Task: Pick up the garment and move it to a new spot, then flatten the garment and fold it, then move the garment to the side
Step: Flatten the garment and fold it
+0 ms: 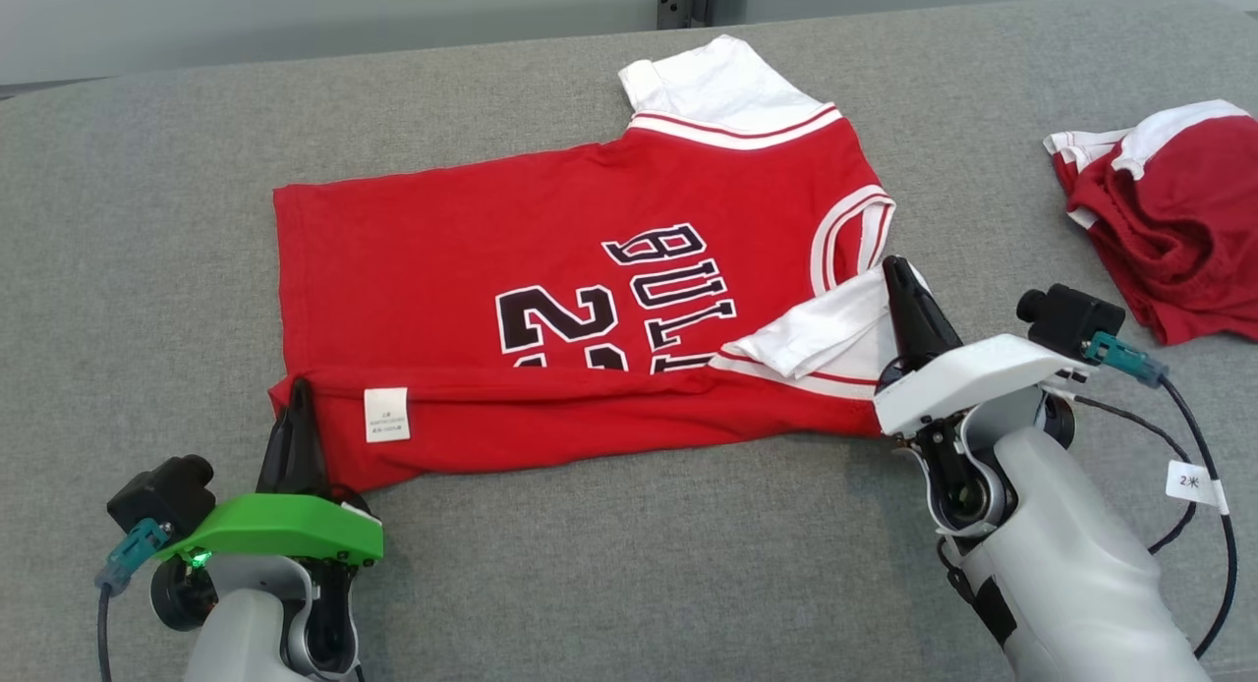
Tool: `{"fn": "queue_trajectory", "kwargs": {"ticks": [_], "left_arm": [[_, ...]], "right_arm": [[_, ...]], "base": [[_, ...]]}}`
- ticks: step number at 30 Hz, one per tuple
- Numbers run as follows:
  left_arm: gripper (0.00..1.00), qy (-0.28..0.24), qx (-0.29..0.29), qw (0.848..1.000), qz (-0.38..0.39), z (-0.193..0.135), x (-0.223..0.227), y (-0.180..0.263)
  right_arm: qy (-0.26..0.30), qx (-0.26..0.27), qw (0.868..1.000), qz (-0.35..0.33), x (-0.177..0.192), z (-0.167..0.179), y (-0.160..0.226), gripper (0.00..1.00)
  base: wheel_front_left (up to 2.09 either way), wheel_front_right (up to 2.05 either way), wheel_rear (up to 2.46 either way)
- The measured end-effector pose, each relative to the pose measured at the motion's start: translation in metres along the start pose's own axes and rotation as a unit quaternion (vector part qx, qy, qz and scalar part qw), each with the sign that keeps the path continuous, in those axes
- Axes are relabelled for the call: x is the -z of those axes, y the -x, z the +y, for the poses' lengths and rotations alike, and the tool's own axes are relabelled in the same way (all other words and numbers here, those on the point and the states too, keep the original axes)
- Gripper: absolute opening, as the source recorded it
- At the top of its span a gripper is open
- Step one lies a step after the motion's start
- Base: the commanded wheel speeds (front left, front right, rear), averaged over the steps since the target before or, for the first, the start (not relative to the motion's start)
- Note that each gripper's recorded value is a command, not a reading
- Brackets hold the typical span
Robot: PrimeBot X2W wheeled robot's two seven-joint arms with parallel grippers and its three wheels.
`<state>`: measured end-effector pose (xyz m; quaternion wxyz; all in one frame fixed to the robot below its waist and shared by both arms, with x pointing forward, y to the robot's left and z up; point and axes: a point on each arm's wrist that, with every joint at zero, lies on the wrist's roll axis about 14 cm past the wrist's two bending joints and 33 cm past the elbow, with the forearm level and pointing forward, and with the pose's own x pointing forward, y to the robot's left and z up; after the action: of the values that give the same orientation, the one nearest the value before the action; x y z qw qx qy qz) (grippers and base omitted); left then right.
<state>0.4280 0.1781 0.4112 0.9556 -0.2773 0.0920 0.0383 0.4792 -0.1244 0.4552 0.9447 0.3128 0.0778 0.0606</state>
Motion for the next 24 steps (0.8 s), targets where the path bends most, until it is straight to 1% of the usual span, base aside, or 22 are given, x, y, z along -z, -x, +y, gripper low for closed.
{"fn": "queue_trajectory", "kwargs": {"ticks": [5,6,7,8,9,10,17,22,24], "left_arm": [[0.0,-0.01,0.002,1.0,0.012,-0.001,0.007,0.0],[0.08,-0.01,0.003,1.0,0.01,-0.002,0.005,-0.002],[0.28,-0.01,0.005,1.0,0.007,-0.003,0.003,-0.003],[0.38,-0.012,0.006,1.0,0.005,-0.004,0.001,-0.004],[0.72,-0.014,0.008,1.0,0.004,-0.005,0.0,-0.004],[1.0,-0.015,0.008,1.0,0.002,-0.006,-0.001,-0.004],[1.0,-0.014,0.013,1.0,-0.015,-0.007,-0.012,-0.001],[1.0,-0.004,0.013,1.0,-0.024,-0.006,-0.015,0.007],[1.0,-0.002,0.014,1.0,-0.026,-0.006,-0.016,0.011]], "right_arm": [[0.014,0.012,1.0,0.017,0.002,-0.005,-0.011,0.0],[0.016,0.017,0.999,0.023,0.004,-0.007,-0.013,0.06],[0.018,0.018,0.999,0.027,0.005,-0.007,-0.015,0.33],[0.019,0.021,0.999,0.034,0.007,-0.008,-0.017,0.84],[0.019,0.022,0.999,0.038,0.008,-0.007,-0.019,1.0],[0.02,0.022,0.999,0.041,0.008,-0.006,-0.021,1.0],[0.023,0.017,0.999,0.044,0.004,0.004,-0.034,1.0],[0.017,0.014,1.0,0.009,-0.019,0.009,-0.045,1.0],[0.026,0.011,1.0,-0.004,-0.03,0.008,-0.047,1.0]], "base": [[0.0,0.0,0.0],[0.0,0.0,0.0],[0.0,0.0,0.0],[0.0,0.0,0.0],[0.0,0.0,0.0],[0.0,0.0,0.0],[0.0,0.0,0.0],[0.0,0.0,0.0],[0.0,0.0,0.0]]}}
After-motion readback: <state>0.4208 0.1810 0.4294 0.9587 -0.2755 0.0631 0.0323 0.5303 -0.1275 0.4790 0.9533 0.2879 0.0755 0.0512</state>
